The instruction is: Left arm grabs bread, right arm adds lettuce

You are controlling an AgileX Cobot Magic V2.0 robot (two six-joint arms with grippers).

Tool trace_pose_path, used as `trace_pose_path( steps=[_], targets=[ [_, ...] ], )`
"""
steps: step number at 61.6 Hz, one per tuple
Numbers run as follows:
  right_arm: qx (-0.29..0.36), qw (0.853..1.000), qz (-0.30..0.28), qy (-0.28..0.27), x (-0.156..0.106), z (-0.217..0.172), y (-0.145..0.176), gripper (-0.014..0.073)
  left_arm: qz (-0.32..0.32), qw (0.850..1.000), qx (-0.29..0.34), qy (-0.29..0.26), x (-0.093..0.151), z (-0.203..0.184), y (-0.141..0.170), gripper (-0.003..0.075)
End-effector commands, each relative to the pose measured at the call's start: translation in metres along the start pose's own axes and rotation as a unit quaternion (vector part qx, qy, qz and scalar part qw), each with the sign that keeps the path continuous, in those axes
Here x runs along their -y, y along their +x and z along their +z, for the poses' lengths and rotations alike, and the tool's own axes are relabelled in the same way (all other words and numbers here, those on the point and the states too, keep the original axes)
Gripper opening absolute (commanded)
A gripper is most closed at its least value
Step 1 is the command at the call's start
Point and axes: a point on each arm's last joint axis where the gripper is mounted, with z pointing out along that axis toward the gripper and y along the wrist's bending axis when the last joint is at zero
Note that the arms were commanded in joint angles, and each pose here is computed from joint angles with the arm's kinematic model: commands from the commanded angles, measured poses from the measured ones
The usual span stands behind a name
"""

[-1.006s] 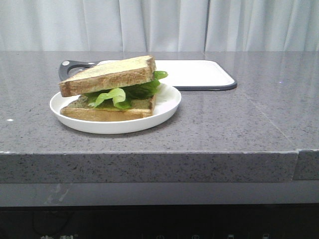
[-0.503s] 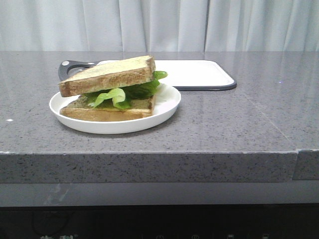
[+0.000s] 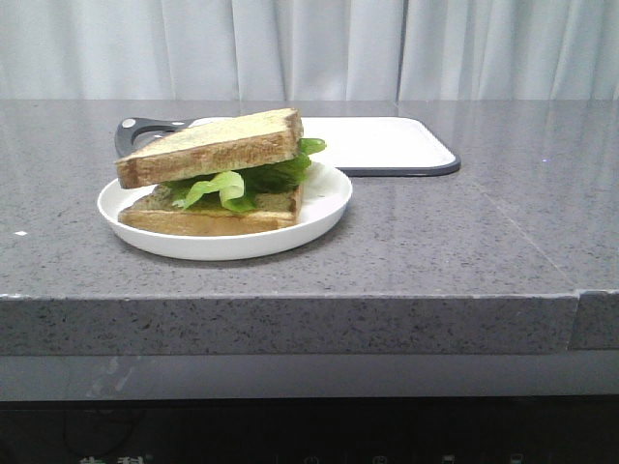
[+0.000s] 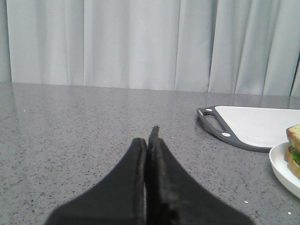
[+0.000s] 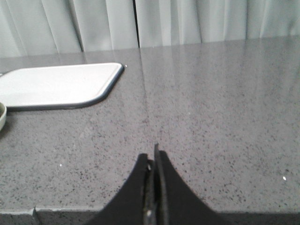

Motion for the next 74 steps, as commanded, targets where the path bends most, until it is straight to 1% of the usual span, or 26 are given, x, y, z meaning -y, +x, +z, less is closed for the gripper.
trace_pose_path(
  steps=[1, 27, 41, 74],
  targets=[
    [0.059, 0.998, -0.002, -0.011, -0.0020, -0.0025, -0.0103, -0.0118, -0.007, 0.999, 0.048, 0.006, 0.0006, -0.0018, -0.0070, -0.0020],
    [0.058, 0.998, -0.003, -0.010, -0.0020, -0.0025, -0.0100, -0.0118, -0.007, 0.999, 0.048, 0.006, 0.0006, -0.0018, -0.0070, -0.0020],
    [0.057, 0.998, -0.016, -0.009, -0.0019, -0.0025, -0.0099, -0.0118, -0.007, 0.999, 0.048, 0.006, 0.0006, -0.0018, -0.0070, -0.0020],
    [0.065, 0.998, -0.014, -0.010, -0.0020, -0.0027, -0.0113, -0.0118, -0.007, 0.999, 0.048, 0.006, 0.0006, -0.0018, -0.0070, -0.0020]
  ],
)
